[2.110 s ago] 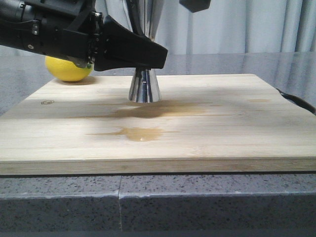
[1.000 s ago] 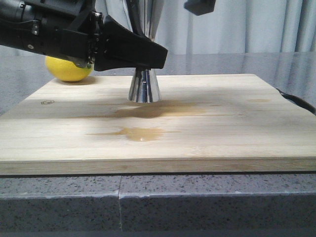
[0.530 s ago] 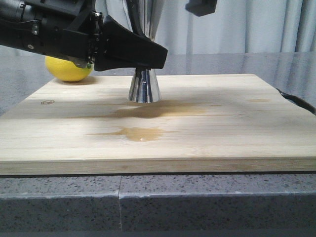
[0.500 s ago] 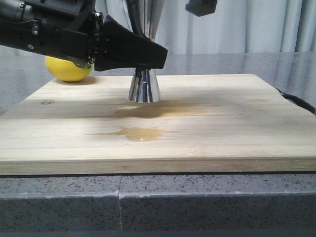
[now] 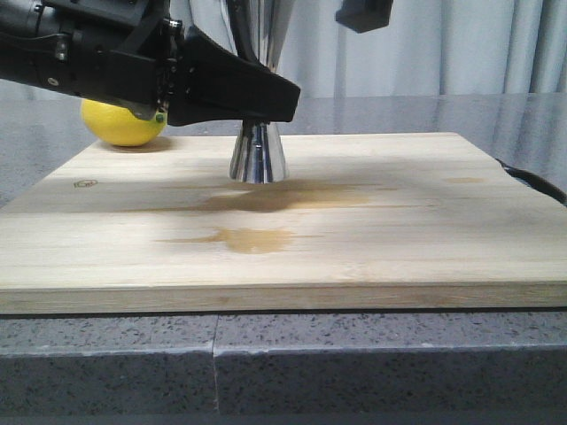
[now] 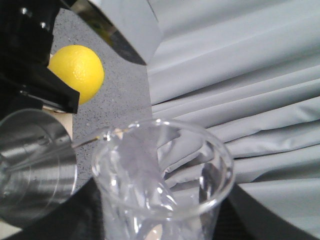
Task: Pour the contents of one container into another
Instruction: 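Tilt the beaker with the right gripper, pouring liquid into the jigger cup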
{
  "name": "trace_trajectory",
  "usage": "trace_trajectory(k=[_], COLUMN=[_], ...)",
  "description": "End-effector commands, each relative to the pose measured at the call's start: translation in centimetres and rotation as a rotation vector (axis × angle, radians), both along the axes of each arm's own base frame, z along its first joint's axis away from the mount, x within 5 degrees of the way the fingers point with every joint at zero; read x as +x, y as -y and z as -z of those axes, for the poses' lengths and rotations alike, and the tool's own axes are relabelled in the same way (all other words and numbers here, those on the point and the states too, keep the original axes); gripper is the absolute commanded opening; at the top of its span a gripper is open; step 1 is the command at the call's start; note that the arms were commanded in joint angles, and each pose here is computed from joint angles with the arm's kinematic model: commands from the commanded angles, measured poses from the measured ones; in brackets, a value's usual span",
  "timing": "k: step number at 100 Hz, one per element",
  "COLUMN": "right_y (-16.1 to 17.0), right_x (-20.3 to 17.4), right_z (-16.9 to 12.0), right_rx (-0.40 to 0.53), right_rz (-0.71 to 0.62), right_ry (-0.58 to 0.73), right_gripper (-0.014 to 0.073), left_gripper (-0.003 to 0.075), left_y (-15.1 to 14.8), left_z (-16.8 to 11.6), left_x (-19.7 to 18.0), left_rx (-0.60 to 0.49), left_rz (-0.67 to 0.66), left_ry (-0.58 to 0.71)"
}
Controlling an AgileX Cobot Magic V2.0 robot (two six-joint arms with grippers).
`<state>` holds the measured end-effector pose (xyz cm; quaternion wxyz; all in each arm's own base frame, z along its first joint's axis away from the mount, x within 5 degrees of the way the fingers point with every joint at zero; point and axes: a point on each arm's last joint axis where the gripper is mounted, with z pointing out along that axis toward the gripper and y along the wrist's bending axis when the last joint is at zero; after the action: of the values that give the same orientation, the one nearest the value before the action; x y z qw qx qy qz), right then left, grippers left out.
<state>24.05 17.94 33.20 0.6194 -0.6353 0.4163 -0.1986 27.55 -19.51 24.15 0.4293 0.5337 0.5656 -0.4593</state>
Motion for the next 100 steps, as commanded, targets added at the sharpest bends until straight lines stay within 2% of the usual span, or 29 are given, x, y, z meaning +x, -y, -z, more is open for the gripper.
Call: trace_trajectory(k=[1, 100], right_y=[0.31, 0.41], right_x=[-0.43, -0.36], right_z=[-2.95, -2.91], right_rx=[0.083, 0.034], right_rz=[-0.017, -0.028], right_ry=[0.119, 0.153], right_gripper=[0.0206, 0.0206], left_gripper=[-0.0019, -0.0019], left_y=[-0.03, -0.82], left_z=[-3.56, -3.63], left_x=[-0.85, -0.34], left_rx=[-0.141, -0.14], left_rz=[0.053, 0.025], left_ry=[0.039, 0.044])
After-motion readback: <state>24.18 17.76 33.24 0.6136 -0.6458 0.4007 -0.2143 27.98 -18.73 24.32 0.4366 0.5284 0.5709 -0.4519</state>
